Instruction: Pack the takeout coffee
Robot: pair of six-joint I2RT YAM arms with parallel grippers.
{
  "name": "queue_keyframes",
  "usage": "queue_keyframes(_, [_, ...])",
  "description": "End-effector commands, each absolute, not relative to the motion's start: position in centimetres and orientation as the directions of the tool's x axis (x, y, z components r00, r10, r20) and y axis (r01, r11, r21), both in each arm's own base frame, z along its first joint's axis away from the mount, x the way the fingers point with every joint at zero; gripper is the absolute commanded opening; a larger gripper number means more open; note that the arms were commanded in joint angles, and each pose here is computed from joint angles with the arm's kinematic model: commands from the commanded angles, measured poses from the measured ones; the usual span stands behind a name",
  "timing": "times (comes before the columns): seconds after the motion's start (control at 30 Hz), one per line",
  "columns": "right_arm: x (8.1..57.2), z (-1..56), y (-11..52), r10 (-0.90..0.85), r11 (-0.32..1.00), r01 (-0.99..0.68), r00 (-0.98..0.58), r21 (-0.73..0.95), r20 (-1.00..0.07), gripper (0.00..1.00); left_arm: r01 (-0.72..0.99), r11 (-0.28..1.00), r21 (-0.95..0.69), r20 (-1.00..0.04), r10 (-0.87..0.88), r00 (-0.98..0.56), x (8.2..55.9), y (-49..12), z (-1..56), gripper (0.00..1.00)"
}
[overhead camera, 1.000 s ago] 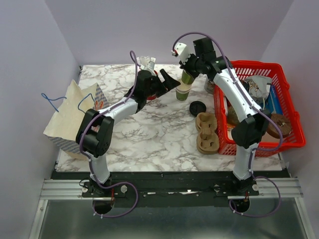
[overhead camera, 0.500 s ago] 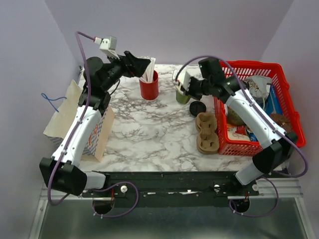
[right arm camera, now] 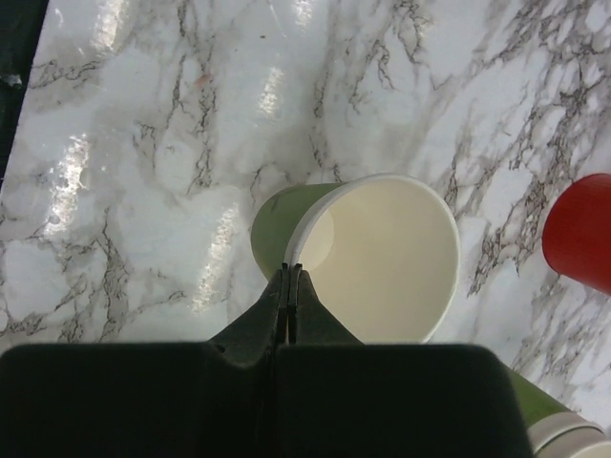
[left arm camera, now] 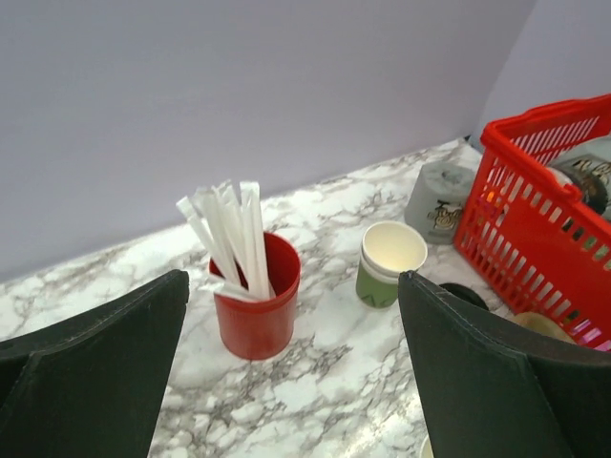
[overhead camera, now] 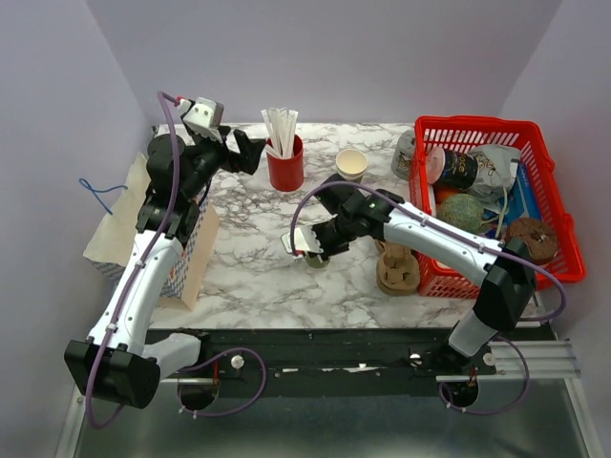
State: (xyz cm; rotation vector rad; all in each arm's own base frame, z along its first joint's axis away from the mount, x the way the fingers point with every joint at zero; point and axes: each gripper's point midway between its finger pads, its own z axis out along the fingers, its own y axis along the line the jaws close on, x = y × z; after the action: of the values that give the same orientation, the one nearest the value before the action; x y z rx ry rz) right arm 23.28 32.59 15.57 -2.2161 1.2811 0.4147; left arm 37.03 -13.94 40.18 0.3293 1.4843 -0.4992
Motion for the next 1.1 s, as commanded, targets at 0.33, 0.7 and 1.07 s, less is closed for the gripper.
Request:
queue_keyframes(0.33, [19.7,14.1,36.9,-0.577,-0.413,-0.84,0.54,-0.351,-0.613,0.0,0.414,0.906,-0.09,-0.996,-0.091,-0.017,35.8,-11.0,37.7,0.99])
queue_keyframes(0.7, [19.2,13.6,37.7,-0.571,-0.415,-0.843,0.534,-0.342,-0.624,0.18,0.441,0.889,-0.121,-0.993,-0.114,-0.043,36.1,-11.5,37.5,0.99])
queue_keyframes(1.07, [22.9,20.2,35.5,-0.582,-0.236,-0.868,0.486,-0.437,-0.652,0.49,0.552,0.83,-0.083,-0.996,-0.047,-0.08,34.8,-13.3,36.7,0.99])
